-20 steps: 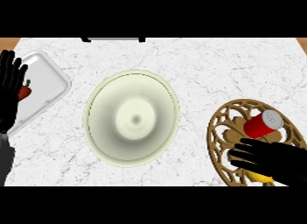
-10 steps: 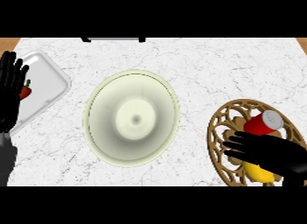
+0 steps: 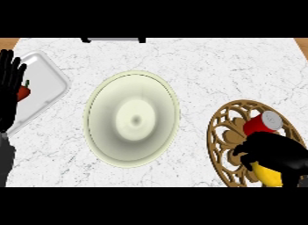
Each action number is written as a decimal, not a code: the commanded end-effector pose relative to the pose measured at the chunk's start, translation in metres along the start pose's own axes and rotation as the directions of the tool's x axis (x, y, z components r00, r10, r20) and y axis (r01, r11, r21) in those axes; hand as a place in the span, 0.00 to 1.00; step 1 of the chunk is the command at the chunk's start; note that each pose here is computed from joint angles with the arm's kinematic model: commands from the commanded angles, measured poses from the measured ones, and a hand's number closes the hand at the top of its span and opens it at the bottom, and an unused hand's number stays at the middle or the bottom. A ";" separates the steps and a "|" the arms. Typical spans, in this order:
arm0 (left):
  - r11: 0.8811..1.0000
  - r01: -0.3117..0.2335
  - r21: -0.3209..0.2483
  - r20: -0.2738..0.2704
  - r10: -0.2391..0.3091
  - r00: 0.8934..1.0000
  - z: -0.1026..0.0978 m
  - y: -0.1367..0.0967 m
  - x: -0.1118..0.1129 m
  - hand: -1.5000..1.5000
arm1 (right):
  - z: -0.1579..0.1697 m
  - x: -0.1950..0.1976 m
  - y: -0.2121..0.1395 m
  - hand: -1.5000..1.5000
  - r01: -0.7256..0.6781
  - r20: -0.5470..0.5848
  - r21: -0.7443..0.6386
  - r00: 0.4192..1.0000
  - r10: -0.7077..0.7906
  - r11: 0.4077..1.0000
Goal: Pick the lemon from the placemat and place it in the bowl
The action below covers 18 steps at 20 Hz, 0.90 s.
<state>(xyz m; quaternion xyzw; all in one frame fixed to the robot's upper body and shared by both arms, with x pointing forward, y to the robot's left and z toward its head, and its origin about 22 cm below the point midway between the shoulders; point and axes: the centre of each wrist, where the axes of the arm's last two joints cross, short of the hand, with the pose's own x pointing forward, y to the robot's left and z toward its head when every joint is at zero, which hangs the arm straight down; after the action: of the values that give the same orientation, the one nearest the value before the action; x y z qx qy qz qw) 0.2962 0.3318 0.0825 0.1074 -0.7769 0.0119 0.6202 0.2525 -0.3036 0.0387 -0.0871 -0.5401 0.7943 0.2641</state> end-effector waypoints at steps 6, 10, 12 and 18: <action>0.997 -0.038 -0.069 0.031 0.040 0.999 -0.010 -0.028 0.012 0.50 | 0.038 -0.103 -0.053 1.00 0.085 -0.380 -0.127 0.916 -0.127 0.988; 0.994 -0.052 -0.092 0.035 0.055 0.998 -0.015 -0.034 0.007 0.50 | 0.051 -0.134 -0.089 1.00 0.074 -0.478 -0.197 0.863 -0.161 0.978; 0.994 -0.037 -0.100 0.051 0.042 0.998 -0.013 -0.037 0.018 0.50 | 0.064 -0.147 -0.089 1.00 0.075 -0.474 -0.204 0.865 -0.166 0.976; 0.998 -0.023 -0.063 0.032 0.025 0.999 -0.005 -0.037 0.002 0.50 | 0.073 -0.167 -0.130 1.00 -0.027 -0.491 -0.346 0.857 -0.156 0.938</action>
<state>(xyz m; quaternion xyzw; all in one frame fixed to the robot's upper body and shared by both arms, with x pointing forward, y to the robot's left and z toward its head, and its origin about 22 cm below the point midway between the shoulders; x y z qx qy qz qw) 0.3087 0.3010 0.0892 0.0701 -0.7898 -0.0108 0.6092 0.3917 -0.4045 0.1391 -0.3017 -0.5558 0.6554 0.4129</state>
